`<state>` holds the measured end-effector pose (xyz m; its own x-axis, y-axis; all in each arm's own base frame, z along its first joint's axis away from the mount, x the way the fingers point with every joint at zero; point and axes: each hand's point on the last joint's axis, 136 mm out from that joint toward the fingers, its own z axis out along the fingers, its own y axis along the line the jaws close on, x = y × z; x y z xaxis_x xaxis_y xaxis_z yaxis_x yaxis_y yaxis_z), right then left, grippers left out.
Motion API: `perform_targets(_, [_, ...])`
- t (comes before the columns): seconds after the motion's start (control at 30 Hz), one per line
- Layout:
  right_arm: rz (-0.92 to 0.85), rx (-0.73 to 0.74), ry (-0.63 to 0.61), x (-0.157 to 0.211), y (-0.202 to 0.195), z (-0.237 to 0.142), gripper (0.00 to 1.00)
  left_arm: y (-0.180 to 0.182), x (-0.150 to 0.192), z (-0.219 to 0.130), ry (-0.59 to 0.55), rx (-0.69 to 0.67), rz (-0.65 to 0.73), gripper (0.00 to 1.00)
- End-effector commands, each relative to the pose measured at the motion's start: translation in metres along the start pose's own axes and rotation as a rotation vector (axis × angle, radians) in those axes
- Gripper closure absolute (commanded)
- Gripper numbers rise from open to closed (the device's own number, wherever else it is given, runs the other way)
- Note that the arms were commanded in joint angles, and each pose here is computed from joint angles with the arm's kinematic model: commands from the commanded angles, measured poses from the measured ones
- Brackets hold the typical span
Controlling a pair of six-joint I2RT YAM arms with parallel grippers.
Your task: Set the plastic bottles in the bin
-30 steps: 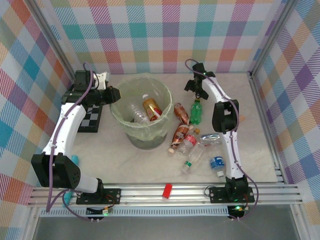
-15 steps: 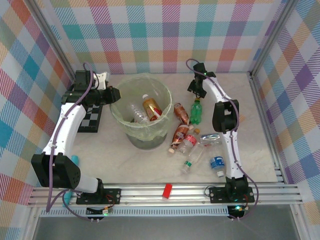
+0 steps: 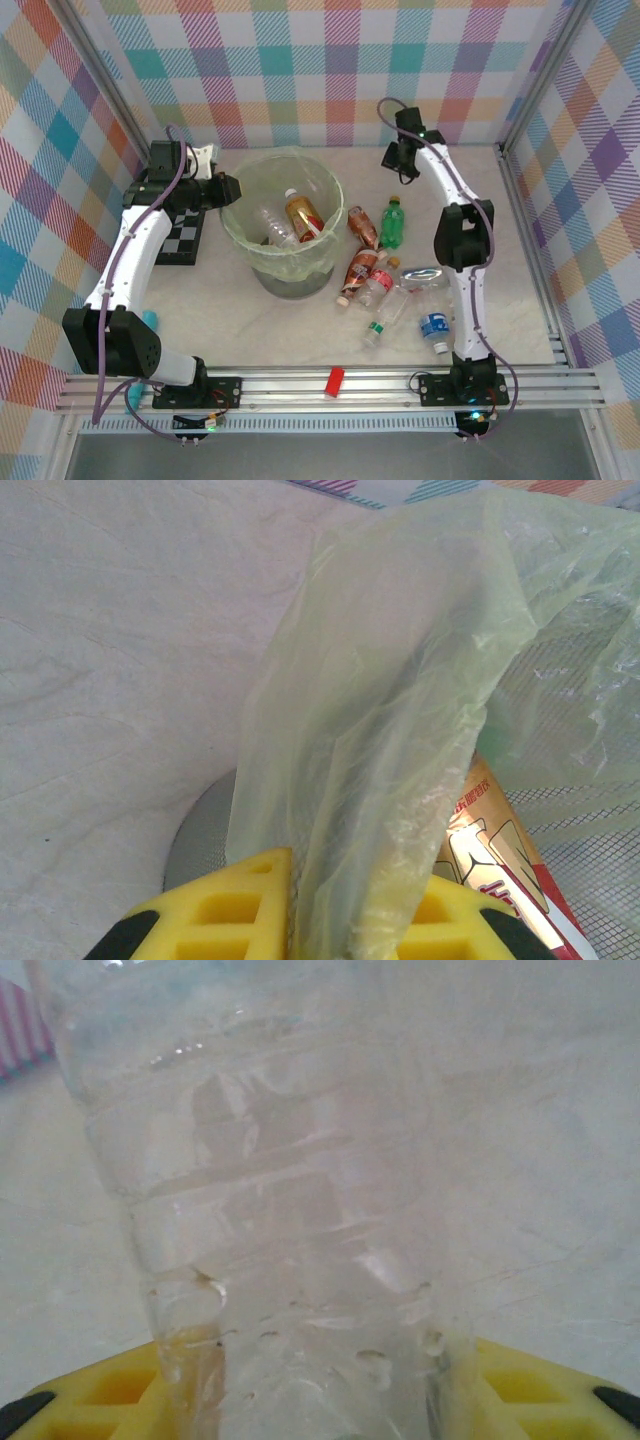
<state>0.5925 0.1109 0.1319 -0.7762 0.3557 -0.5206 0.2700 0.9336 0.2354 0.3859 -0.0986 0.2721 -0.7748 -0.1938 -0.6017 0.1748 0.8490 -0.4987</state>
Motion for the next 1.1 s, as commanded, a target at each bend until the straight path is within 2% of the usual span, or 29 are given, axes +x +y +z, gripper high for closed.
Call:
perform_targets(0.0, [-0.046,-0.019,-0.061,-0.022,0.000,-0.049,0.50,-0.002,0.014,0.000,0.052,0.010,-0.030,0.82])
perform_targets(0.23, [-0.121,-0.134,-0.079,-0.021,0.015,-0.124,0.51,-0.004,0.014,0.001,0.050,0.025,-0.035,0.82])
perform_targets(0.43, [-0.190,-0.291,-0.030,0.001,0.036,-0.195,0.51,-0.012,0.010,-0.002,0.035,0.055,-0.040,0.82])
perform_targets(0.8, [-0.405,-0.621,-0.029,0.073,0.116,-0.322,0.52,-0.023,0.010,0.000,0.076,0.037,0.008,0.83])
perform_targets(0.93, [-0.504,-0.719,0.003,0.108,0.147,-0.349,0.52,-0.022,0.009,0.001,0.081,0.026,0.007,0.83])
perform_targets(1.07, [-0.590,-0.768,0.053,0.143,0.174,-0.358,0.52,-0.025,0.007,0.003,0.083,0.024,0.009,0.83])
